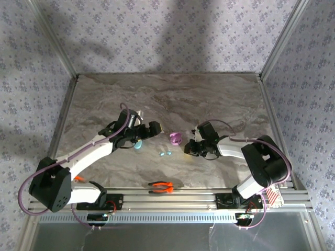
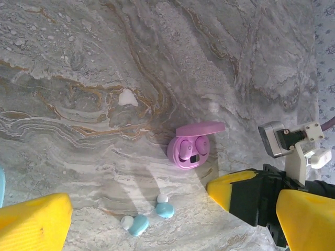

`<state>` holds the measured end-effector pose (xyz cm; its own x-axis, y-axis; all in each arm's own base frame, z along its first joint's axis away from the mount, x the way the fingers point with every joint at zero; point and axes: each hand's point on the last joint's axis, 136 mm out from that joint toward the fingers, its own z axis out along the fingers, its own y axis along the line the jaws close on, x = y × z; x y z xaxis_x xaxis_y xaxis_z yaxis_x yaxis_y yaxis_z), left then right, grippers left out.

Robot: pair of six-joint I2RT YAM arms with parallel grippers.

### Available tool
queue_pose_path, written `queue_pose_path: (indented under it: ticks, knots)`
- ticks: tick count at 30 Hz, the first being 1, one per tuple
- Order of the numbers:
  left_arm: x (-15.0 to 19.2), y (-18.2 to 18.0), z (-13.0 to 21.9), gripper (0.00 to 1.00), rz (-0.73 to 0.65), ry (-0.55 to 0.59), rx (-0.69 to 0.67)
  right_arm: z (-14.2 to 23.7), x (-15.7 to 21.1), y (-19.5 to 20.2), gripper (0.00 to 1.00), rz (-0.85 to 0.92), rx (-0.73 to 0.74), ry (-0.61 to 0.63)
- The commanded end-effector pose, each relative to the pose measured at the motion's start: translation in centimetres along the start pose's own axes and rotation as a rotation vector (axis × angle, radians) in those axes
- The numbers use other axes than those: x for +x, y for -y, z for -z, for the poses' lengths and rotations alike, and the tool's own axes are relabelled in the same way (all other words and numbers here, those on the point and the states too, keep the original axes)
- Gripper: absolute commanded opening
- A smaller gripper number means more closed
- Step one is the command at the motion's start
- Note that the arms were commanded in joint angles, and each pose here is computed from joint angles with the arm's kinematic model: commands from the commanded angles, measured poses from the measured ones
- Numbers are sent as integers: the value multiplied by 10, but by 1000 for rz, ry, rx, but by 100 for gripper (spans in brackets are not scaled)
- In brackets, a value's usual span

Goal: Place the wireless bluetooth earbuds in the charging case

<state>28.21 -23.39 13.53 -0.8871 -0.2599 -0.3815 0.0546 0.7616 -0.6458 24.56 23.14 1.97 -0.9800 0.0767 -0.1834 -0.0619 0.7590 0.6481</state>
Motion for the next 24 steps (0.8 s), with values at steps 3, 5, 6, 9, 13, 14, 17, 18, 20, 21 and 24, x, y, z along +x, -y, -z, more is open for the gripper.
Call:
queue_pose_path:
  ticks: [3, 5, 6, 9, 13, 14, 17, 18, 20, 21, 24]
  knots:
    - [5, -6, -4, 100, 1, -10, 13, -6, -24, -4, 0, -18, -20, 54]
    - [6, -7, -4, 100, 1, -11, 12, -8, -28, -3, 0, -28, -21, 58]
    - [7, -9, -5, 100, 0, -13, 9, -9, -31, -2, 0, -33, -23, 60]
    - [8, -10, -5, 100, -1, -12, 7, -11, -38, -3, 0, -42, -33, 67]
    - [10, -12, -6, 100, 1, -18, 6, -15, -47, -5, 0, -50, -46, 71]
    - [11, -12, -6, 100, 1, -18, 5, -15, -49, -5, 0, -53, -48, 74]
    - [12, -14, -7, 100, 3, -21, 4, -16, -55, -6, 0, -55, -49, 80]
    - [12, -14, -7, 100, 3, -21, 3, -16, -57, -6, 0, -55, -50, 82]
    - [13, -15, -7, 100, 4, -23, 2, -16, -60, -6, 0, -57, -51, 89]
    - [13, -15, -7, 100, 3, -21, 3, -15, -62, -6, 0, -58, -50, 92]
    - [13, -15, -7, 100, 4, -23, 1, -16, -66, -3, 0, -62, -48, 92]
